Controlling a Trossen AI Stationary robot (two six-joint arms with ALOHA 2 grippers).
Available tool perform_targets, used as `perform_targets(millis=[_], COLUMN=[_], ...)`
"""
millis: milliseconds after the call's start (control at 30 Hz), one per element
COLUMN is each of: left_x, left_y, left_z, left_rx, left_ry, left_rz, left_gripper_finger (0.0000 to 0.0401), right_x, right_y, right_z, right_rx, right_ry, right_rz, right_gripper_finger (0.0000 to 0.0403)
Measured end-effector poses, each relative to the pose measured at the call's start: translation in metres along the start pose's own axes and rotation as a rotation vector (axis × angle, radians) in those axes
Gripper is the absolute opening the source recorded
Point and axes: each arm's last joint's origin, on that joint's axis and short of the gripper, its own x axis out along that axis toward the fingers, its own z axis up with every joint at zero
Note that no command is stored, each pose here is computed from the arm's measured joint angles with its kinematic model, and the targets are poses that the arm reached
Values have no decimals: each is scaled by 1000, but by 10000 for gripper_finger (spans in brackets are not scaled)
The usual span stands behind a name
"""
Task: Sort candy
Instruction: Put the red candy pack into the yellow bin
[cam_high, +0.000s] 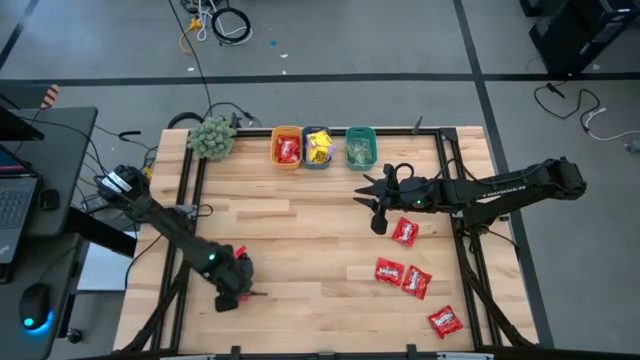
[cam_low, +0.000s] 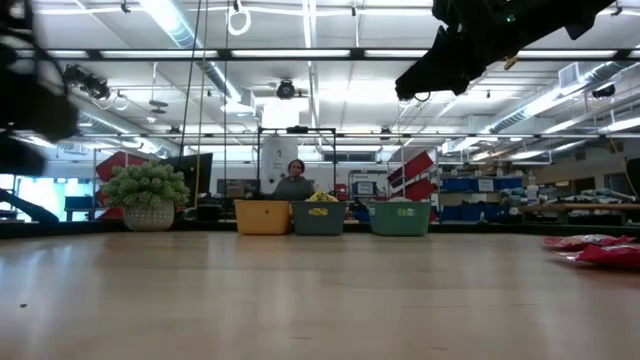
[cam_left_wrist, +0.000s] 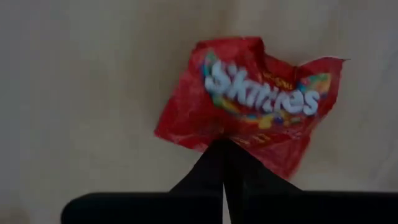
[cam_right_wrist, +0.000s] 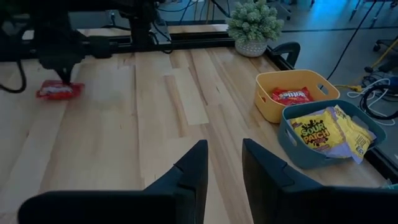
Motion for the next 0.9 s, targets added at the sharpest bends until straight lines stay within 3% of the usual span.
perform_targets(millis=[200,300,367,467,567,767,900], left_x=[-21,-30,-33,-33,-32,-26,-23], left_y=[34,50,53,47,38,18,7], left_z=[37,48,51,48,42,18,7], left_rx=[-1,-35,-43,-23,-31,-34,-51], left_ry=[-168,-194,-172,-102,-46,33,-41], left_rz=[82,64,-4,-137,-189,-148,-54], left_gripper_finger=[1,1,2,14,40,112,157], right_x=[0,0,0,0,0,0,0], right_y=[0,0,0,0,0,0,0], right_z=[0,0,0,0,0,0,0], right_rx=[-11,-12,-13,-13,-13,-6,-3], right_ry=[1,2,3,3,4,4,4], right_rz=[0,0,0,0,0,0,0], right_gripper_finger=[85,87,87,87,90,95,95])
